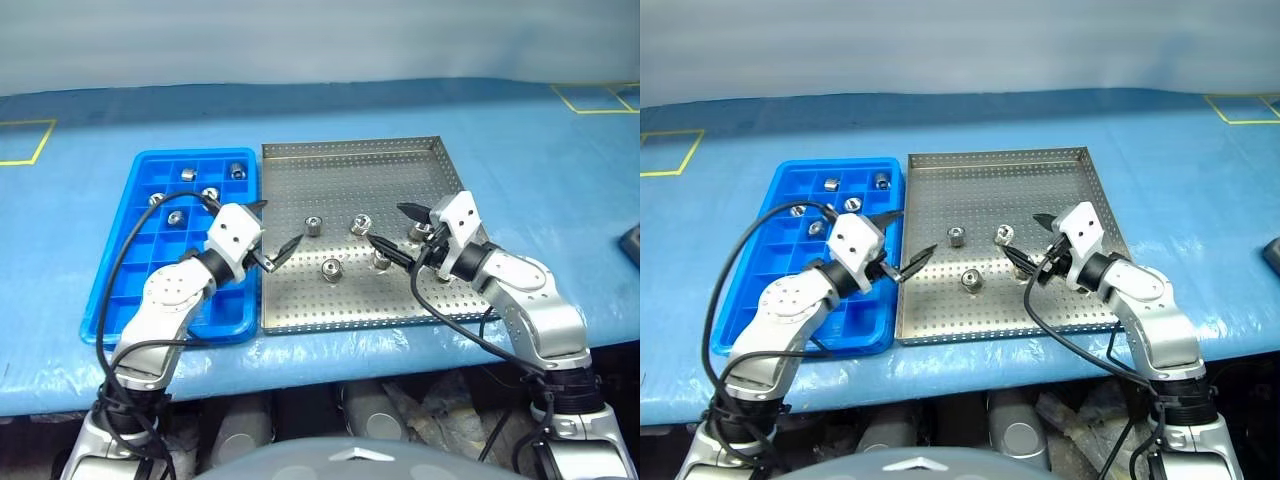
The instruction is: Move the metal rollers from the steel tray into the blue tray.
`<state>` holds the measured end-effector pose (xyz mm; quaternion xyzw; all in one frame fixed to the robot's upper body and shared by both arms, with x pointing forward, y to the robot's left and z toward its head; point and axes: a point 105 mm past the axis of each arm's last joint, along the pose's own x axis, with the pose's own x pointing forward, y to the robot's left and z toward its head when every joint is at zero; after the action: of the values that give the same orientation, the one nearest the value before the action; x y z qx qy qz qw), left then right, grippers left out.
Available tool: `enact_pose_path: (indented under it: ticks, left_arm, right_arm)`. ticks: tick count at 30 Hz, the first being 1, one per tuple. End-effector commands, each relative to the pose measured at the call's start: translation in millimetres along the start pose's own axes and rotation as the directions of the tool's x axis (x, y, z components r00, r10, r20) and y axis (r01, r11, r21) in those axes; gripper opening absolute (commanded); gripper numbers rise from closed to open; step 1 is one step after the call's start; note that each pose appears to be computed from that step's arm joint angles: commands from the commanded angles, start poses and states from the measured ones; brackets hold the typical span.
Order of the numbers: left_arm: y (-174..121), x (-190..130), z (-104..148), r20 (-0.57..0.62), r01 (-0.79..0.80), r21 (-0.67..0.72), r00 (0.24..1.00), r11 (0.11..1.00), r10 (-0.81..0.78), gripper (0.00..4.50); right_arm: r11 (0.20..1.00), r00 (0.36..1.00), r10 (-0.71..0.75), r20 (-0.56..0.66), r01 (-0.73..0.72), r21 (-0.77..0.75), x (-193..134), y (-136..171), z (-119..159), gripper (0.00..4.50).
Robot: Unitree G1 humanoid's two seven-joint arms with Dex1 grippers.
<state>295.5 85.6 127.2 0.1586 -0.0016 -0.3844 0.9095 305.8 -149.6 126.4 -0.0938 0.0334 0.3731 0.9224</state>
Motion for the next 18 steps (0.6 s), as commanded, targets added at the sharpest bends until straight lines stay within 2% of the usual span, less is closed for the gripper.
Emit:
enact_pose_path:
  ticks: [1, 9, 14, 18]
  left_arm:
    - [-10.8, 12.7, 2.8, 0.003, 0.077, -0.016, 0.997, 0.997, -0.077, 4.46]
    - [-17.2, 29.0, -18.0, -0.126, 0.146, -0.048, 0.981, 0.988, -0.151, 4.46]
    - [-23.2, 34.9, -19.0, -0.135, 0.182, -0.059, 0.973, 0.982, -0.188, 4.46]
    - [-23.7, 37.2, -29.6, -0.187, 0.172, -0.068, 0.965, 0.983, -0.182, 4.46]
  right_arm:
    - [0.999, 0.999, -0.026, 0.044, 0.028, -0.037, -8.8, -2.4, 15.1, 4.5]
    - [0.996, 0.995, -0.078, 0.054, 0.081, -0.046, -19.9, -1.8, 16.5, 4.5]
    - [0.995, 0.995, -0.088, 0.055, 0.09, -0.041, -21.2, -0.1, 15.3, 4.5]
    - [0.995, 0.994, -0.091, 0.059, 0.093, -0.042, -20.8, 0.2, 16.1, 4.5]
